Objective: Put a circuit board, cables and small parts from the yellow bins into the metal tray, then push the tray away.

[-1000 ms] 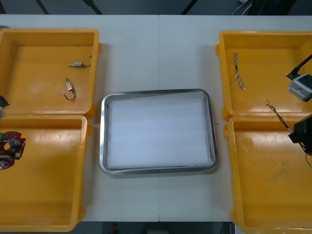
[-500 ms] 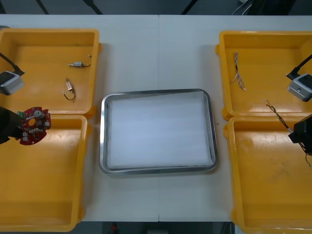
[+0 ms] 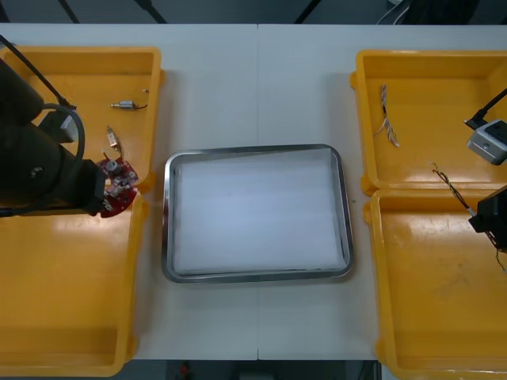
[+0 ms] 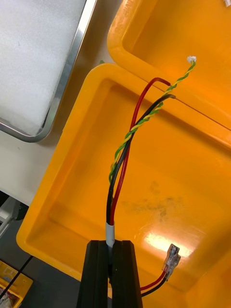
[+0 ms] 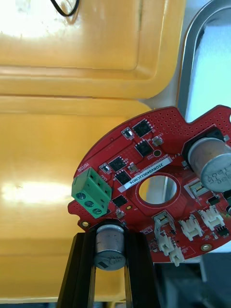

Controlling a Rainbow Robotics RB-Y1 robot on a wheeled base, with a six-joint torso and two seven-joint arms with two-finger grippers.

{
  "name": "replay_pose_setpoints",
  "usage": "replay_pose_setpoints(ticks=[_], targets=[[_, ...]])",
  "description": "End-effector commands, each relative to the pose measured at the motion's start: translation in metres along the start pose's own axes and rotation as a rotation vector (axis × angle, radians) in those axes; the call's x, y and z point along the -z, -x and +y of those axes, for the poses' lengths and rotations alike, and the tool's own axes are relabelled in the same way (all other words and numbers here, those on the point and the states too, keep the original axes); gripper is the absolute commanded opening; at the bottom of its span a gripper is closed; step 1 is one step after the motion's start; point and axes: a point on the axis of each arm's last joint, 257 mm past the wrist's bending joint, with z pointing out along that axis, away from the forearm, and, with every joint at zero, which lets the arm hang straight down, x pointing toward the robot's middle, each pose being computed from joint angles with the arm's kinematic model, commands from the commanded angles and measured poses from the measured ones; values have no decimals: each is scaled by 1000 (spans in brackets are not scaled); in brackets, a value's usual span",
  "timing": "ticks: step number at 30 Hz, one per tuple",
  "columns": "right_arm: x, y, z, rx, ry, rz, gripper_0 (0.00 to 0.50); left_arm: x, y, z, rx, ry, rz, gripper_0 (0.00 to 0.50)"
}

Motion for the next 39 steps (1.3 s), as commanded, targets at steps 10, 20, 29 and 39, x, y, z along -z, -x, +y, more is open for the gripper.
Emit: replay_pose_setpoints(ticks=[10,20,29,39], targets=[[7,-1,-3,61,-33,9,0,-20,-14,-86,-78,-60,-36,0],[7,-1,-3,61,-33,9,0,-49,-28,-124,-80,-47,-62,0],[7,-1,-3,61,-33,9,0,-74,-33,-138,-65,-13,-51,0],[7,-1,-3,61,-33,9,0,-108,-31,-136,-59,41,-61,0]])
